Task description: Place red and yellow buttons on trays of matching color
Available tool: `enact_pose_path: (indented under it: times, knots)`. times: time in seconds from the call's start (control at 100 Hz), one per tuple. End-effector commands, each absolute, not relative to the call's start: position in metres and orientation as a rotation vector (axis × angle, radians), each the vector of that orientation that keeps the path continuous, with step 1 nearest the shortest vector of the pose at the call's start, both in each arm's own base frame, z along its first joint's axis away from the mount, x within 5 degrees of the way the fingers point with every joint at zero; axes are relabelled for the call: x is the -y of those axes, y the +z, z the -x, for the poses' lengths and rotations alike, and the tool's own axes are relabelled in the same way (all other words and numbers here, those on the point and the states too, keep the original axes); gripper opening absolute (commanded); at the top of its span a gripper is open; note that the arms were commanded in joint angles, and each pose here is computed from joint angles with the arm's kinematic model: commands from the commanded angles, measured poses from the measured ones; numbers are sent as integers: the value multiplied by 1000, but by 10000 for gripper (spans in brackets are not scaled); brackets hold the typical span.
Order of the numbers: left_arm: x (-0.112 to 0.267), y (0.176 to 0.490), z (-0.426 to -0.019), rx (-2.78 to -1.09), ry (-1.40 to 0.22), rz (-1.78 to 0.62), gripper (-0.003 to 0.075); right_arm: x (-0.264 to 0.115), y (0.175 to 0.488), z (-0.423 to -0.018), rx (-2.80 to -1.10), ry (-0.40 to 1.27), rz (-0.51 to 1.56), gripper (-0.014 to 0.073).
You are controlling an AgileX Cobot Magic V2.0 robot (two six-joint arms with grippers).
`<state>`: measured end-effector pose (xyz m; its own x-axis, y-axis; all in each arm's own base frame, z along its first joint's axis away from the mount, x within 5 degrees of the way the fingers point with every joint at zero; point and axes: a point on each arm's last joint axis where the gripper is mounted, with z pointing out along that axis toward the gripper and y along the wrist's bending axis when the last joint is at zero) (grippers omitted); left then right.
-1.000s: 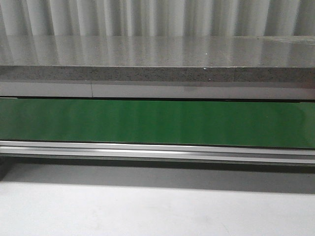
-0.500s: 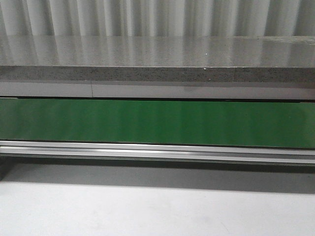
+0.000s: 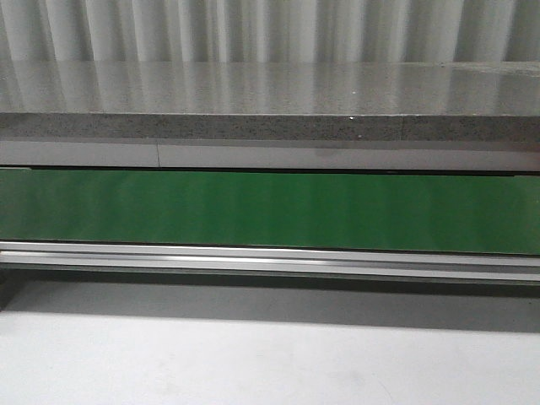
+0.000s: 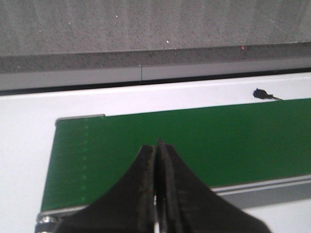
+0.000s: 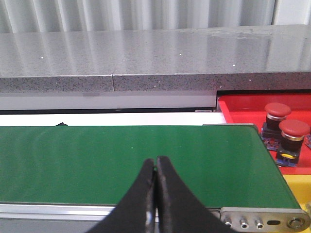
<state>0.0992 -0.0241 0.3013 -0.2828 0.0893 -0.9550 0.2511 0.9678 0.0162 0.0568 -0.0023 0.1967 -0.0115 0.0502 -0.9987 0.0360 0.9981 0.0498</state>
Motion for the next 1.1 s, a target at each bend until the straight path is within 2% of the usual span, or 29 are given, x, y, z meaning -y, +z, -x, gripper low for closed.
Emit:
enact_pose_path:
  times: [0.0,0.22,0.64,1.09]
  knots:
    - [19,316,-99,-1683,-111,-194,-20,2,211,-54,-1475,7,-47,-65]
    - [10,290,-85,-1576,-78,-109,-20,2,211,-54,-1475,7,-47,-65]
    - [7,203,-60,-1474,-68,-102,-20,2,211,-54,-1475,7,-47,-65]
    - [6,198,-55,-1507,-57,-103,-20,2,211,-55,-1479,7,-47,-65]
